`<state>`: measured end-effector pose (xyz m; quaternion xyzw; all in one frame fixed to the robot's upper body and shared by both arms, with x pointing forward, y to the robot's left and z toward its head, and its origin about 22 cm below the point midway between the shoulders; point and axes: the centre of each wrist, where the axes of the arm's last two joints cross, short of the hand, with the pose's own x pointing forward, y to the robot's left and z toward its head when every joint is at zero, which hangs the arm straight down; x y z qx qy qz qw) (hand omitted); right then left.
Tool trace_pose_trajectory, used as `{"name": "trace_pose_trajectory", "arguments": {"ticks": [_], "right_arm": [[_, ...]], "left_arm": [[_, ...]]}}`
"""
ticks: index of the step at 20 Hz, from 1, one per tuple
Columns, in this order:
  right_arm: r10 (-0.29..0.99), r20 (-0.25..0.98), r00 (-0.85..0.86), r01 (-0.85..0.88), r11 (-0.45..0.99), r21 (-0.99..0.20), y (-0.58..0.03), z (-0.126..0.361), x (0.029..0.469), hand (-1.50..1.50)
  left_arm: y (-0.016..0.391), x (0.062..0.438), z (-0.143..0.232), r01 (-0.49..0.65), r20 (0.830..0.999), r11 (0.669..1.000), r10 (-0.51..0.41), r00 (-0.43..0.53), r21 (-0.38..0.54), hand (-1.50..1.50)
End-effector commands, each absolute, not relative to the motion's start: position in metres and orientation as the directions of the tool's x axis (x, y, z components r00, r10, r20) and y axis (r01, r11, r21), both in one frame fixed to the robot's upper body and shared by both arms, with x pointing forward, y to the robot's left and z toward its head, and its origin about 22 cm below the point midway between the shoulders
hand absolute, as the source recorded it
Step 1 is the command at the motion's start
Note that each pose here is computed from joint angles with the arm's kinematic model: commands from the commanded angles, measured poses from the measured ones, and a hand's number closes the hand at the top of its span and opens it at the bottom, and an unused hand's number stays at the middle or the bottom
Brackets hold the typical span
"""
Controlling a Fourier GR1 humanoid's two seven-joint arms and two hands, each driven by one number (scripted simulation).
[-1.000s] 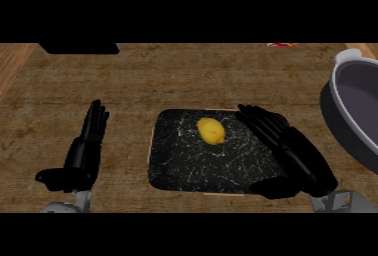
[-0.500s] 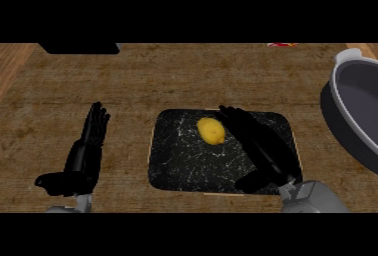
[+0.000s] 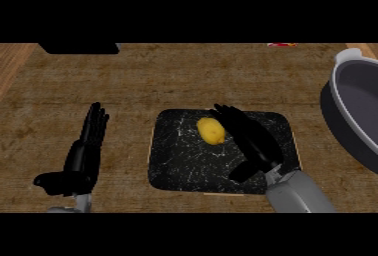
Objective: Pick the lemon from the tray and place it in the pot
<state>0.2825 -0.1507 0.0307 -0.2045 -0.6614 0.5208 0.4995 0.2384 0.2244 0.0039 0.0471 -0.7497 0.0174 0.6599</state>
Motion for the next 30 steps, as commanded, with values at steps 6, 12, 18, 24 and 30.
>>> {"name": "trace_pose_trajectory", "arguments": {"ticks": [6,12,18,24,30], "right_arm": [[0.808,0.433,-0.400,-0.259,0.353,-0.899,-0.149,0.006,0.300,-1.50],[0.785,0.445,-0.432,-0.243,0.373,-0.895,-0.132,-0.005,0.296,-1.50],[0.777,0.365,-0.513,-0.063,0.391,-0.918,-0.130,-0.014,0.299,1.50],[0.767,0.355,-0.534,-0.025,0.405,-0.914,-0.139,0.002,0.318,1.50],[0.906,0.414,-0.089,0.122,0.423,-0.898,-0.198,0.023,0.347,1.50]], "left_arm": [[0.227,0.247,-0.011,-0.086,0.991,0.996,-0.037,-0.129,0.026,0.00],[0.201,0.249,-0.006,-0.099,0.990,0.994,-0.065,-0.126,0.052,0.00],[0.227,0.246,0.007,-0.099,0.989,0.994,-0.062,-0.134,0.049,0.00],[0.220,0.255,0.013,-0.103,0.988,0.994,-0.055,-0.142,0.040,0.00],[0.223,0.247,0.013,-0.085,0.990,0.996,-0.049,-0.134,0.038,0.00]]}}
